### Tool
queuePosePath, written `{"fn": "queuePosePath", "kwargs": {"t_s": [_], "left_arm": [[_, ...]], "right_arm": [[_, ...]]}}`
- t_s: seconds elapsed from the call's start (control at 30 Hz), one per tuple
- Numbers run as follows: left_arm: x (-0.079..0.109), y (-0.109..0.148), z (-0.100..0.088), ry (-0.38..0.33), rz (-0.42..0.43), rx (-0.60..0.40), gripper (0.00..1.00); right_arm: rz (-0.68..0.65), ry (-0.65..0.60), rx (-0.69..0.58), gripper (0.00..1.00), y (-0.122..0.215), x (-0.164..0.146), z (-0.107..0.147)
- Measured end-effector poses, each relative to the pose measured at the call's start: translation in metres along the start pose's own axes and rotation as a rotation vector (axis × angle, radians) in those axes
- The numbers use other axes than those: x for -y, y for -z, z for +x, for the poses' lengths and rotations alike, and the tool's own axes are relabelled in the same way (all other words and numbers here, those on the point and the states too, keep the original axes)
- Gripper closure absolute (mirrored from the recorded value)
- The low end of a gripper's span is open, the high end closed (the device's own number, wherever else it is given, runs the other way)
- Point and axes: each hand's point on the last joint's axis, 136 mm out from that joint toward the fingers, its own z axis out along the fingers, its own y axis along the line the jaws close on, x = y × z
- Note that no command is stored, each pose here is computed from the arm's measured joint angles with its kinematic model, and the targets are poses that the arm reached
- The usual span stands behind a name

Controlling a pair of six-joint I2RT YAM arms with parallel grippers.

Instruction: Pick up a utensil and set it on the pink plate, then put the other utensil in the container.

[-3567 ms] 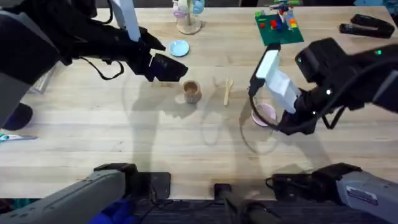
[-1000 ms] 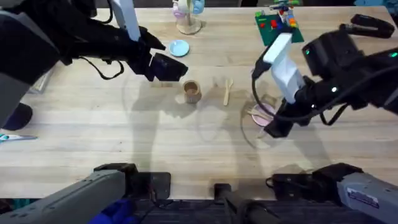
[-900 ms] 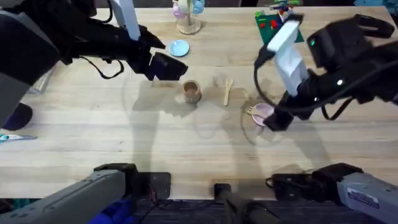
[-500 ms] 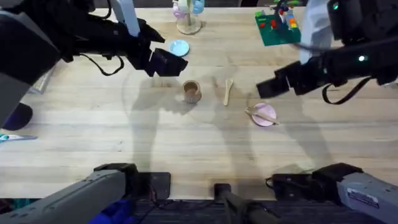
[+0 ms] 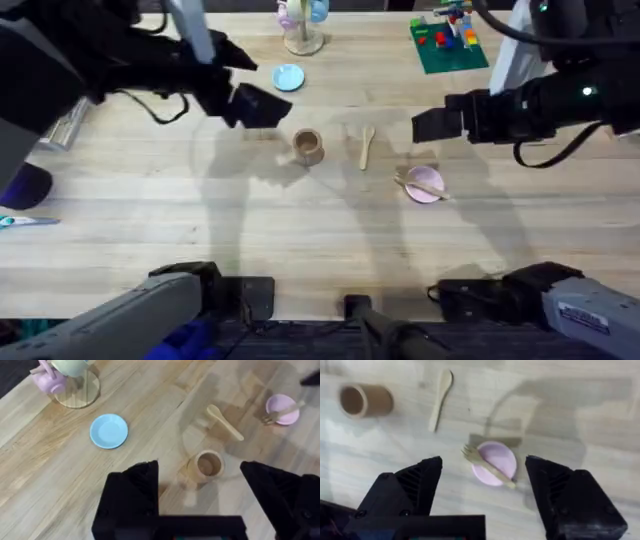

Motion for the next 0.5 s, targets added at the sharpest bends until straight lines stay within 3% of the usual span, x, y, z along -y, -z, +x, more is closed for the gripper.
{"fn": "queuePosePath", "kwargs": {"t_s": [0.27,0.5], "left_arm": [[-0.018,0.043,0.026,-0.014,-0.013,0.085,0.010],[-0.030,0.061,0.045,-0.095,-0.060,0.087,0.010]], "right_arm": [[-0.030,-0.005,0.033,0.005,-0.006,-0.010,-0.014],[-0.050,0.026,-0.012,0.005,-0.018,-0.041,-0.023]]}}
